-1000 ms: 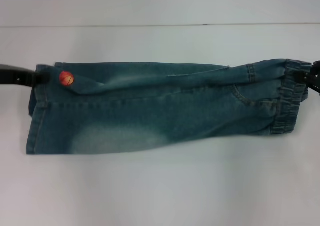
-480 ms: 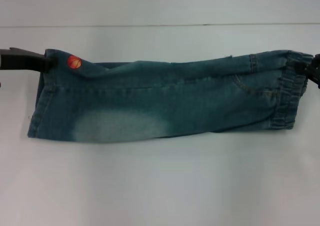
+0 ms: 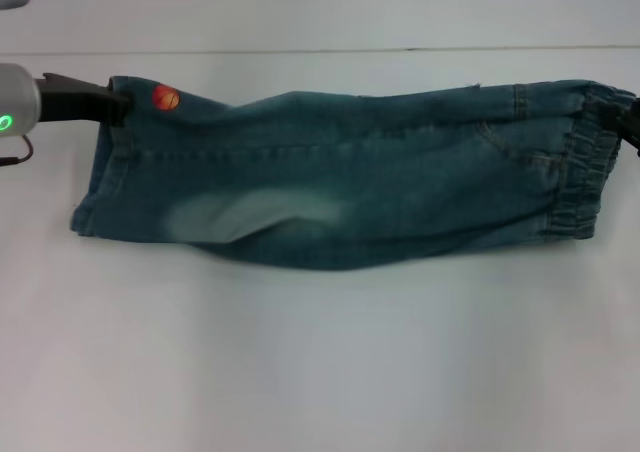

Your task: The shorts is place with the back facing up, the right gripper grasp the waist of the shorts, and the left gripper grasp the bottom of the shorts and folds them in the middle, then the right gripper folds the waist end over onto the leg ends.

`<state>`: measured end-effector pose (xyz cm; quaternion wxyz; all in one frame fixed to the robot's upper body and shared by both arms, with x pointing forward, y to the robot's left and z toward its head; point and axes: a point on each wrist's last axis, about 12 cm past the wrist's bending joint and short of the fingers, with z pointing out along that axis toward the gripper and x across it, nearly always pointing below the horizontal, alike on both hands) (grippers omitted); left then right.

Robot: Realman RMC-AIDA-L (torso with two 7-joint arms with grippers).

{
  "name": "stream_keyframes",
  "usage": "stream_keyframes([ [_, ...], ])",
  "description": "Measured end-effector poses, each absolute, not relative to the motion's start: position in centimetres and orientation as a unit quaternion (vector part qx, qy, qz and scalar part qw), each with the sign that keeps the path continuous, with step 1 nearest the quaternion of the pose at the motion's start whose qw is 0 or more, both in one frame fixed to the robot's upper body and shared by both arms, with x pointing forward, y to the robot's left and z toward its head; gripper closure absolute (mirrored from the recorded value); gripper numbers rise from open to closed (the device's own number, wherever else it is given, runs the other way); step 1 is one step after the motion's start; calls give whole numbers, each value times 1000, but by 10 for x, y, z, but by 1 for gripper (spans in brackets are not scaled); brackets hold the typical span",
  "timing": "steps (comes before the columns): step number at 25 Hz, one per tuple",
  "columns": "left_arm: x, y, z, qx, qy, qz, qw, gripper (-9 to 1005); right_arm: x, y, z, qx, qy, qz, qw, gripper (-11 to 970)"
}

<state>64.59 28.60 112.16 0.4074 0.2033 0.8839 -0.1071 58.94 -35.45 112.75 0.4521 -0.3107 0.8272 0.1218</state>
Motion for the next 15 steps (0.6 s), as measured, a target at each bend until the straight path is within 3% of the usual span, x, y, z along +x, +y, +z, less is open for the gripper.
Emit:
stream_keyframes([
  [9, 653, 270, 1118, 228, 882, -64, 407, 950, 597, -354, 1124, -298, 839, 112, 441, 742],
  [11, 653, 269, 1117, 234, 883, -61, 402, 858, 597, -354, 1125, -299, 839, 110, 441, 727],
  [15, 653, 267, 1117, 247, 885, -50, 392, 686, 597, -353, 1124, -304, 839, 109, 438, 566],
])
